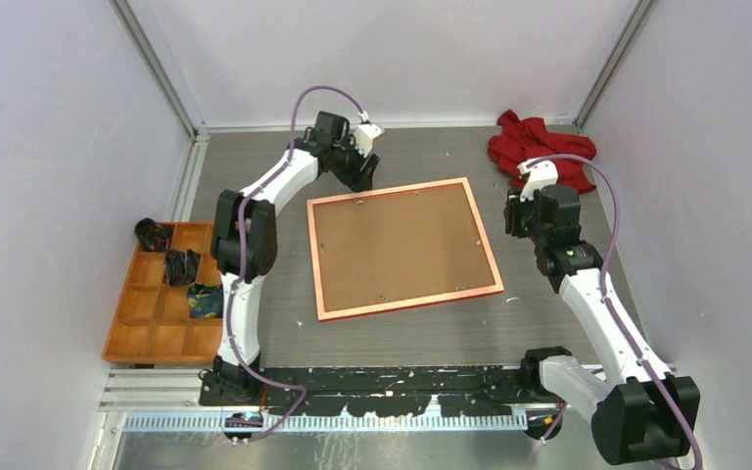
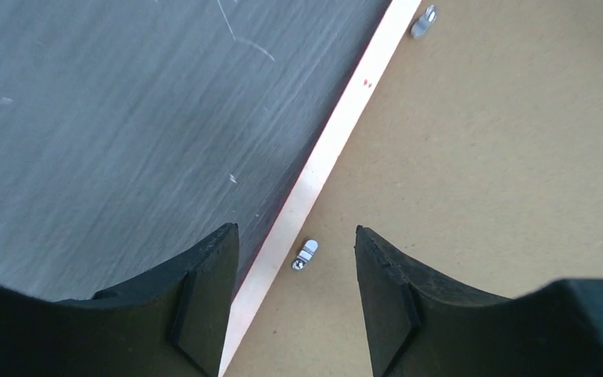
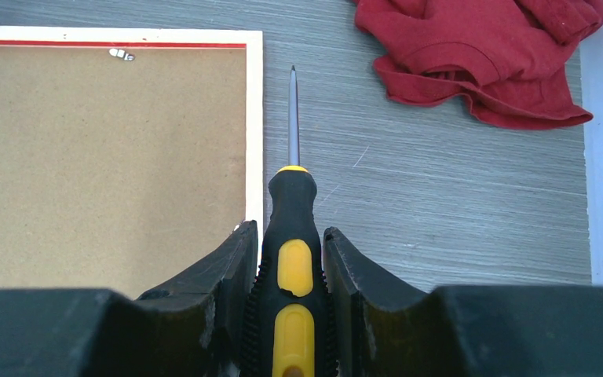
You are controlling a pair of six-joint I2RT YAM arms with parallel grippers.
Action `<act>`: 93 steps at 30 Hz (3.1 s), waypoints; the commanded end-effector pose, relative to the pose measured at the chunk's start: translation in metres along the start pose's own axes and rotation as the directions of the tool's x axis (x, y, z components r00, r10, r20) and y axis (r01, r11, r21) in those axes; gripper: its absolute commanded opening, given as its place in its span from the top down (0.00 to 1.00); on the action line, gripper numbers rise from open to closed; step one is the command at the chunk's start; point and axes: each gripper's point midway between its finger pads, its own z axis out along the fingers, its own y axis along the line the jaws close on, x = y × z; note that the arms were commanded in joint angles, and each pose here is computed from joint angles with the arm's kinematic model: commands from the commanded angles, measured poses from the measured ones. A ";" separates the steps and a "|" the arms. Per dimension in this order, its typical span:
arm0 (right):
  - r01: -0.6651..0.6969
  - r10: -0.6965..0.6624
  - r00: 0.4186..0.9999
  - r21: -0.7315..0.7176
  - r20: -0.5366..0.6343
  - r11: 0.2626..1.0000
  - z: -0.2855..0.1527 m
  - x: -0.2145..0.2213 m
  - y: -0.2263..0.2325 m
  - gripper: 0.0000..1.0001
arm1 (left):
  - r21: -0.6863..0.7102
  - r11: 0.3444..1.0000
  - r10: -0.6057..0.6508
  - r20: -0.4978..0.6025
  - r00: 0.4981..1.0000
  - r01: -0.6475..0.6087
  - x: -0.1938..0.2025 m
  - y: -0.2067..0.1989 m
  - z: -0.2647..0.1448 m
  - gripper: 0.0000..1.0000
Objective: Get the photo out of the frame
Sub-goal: Adjust the photo frame at the center of the board, then release the photo frame item from the photo frame.
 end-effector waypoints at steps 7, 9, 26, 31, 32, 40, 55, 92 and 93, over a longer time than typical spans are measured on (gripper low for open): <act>0.018 -0.014 0.997 -0.050 0.079 0.999 -0.004 -0.020 0.007 0.99 | 0.005 0.998 0.058 0.018 0.998 -0.058 -0.009 0.011 0.030 0.42; 0.020 -0.016 0.997 -0.052 0.074 0.998 -0.003 -0.018 0.007 0.99 | 0.017 0.998 0.060 0.021 0.998 -0.060 -0.008 0.011 0.037 0.43; 0.037 -0.034 0.998 -0.070 0.048 0.997 0.001 -0.011 0.009 0.99 | 0.179 0.975 0.136 -0.023 0.990 -0.129 0.018 -0.010 0.052 0.43; 0.036 -0.032 0.998 -0.077 0.049 0.996 0.000 -0.011 0.011 1.00 | 0.140 0.982 0.141 -0.085 0.986 -0.129 0.033 0.000 0.060 0.44; 0.036 -0.032 0.998 -0.077 0.050 0.996 0.001 -0.011 0.011 0.99 | 0.127 0.983 0.142 -0.097 0.985 -0.129 0.036 0.003 0.061 0.44; 0.035 -0.032 0.998 -0.080 0.048 0.996 0.001 -0.011 0.011 1.00 | 0.040 0.993 0.119 -0.172 0.978 -0.113 0.042 0.018 0.065 0.47; 0.058 -0.055 0.998 -0.177 0.022 0.983 -0.001 -0.001 0.028 0.99 | -0.086 0.996 -0.067 -0.338 0.939 0.040 0.080 0.018 0.032 0.61; 0.340 -0.356 0.924 -0.126 -0.140 0.932 0.003 0.061 0.039 0.99 | 0.057 0.926 -0.347 -0.258 0.902 0.372 0.112 -0.011 -0.008 0.72; 0.341 -0.356 0.924 -0.123 -0.139 0.932 0.004 0.060 0.038 0.99 | 0.062 0.928 -0.342 -0.260 0.903 0.369 0.112 -0.012 -0.008 0.72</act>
